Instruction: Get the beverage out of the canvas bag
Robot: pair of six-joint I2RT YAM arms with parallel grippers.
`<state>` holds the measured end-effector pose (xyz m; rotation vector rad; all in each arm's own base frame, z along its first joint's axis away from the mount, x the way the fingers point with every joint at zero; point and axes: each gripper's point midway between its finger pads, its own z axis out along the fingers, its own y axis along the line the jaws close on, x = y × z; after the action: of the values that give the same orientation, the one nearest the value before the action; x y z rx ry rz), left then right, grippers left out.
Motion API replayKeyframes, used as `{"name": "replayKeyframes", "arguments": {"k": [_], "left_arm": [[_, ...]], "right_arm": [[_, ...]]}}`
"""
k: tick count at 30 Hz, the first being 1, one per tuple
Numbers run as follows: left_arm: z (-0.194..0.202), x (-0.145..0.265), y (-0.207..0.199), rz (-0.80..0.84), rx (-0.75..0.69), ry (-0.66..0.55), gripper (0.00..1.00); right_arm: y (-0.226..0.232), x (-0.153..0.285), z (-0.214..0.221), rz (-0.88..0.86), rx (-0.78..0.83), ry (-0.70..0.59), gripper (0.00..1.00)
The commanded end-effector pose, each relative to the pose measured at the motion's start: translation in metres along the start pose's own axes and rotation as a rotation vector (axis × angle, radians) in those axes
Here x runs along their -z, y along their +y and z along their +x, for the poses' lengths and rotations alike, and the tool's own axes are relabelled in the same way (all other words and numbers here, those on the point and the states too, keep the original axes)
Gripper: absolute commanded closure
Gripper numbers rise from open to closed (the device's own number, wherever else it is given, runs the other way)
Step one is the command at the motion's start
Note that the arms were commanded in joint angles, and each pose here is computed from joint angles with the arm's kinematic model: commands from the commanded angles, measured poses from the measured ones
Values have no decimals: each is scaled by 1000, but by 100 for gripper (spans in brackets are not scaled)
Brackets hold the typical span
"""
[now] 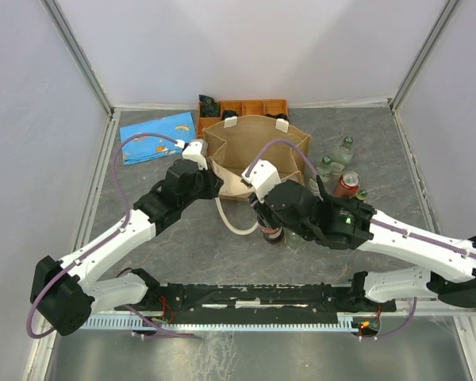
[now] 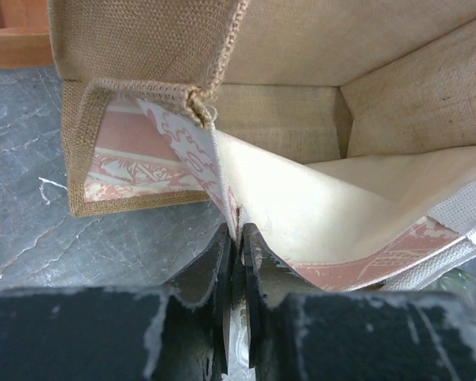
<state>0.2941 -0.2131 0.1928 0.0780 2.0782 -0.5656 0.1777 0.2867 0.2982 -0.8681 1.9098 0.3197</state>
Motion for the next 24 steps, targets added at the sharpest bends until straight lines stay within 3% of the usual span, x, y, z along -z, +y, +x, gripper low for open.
{"name": "replayKeyframes", "arguments": {"k": [1,10,19,22,24], "left_arm": [[-55,8,-12,8,42,-169,84],[-58,13,-11,1,53,-186,72],[-54,20,-5,-12,65,-192,66],[-55,23,-3,-16,67,-206,50],[-57,26,-2,-18,68,-215,44]], "right_arm": [[-16,13,-52,54,-184,-268,100],[-28,-20,-15,26,-366,-239,100],[-19,-27,-22,-37,-405,-260,100],[-11,-34,-21,-70,-404,-267,100],[-6,-39,-17,-88,-390,-266,100]]}}
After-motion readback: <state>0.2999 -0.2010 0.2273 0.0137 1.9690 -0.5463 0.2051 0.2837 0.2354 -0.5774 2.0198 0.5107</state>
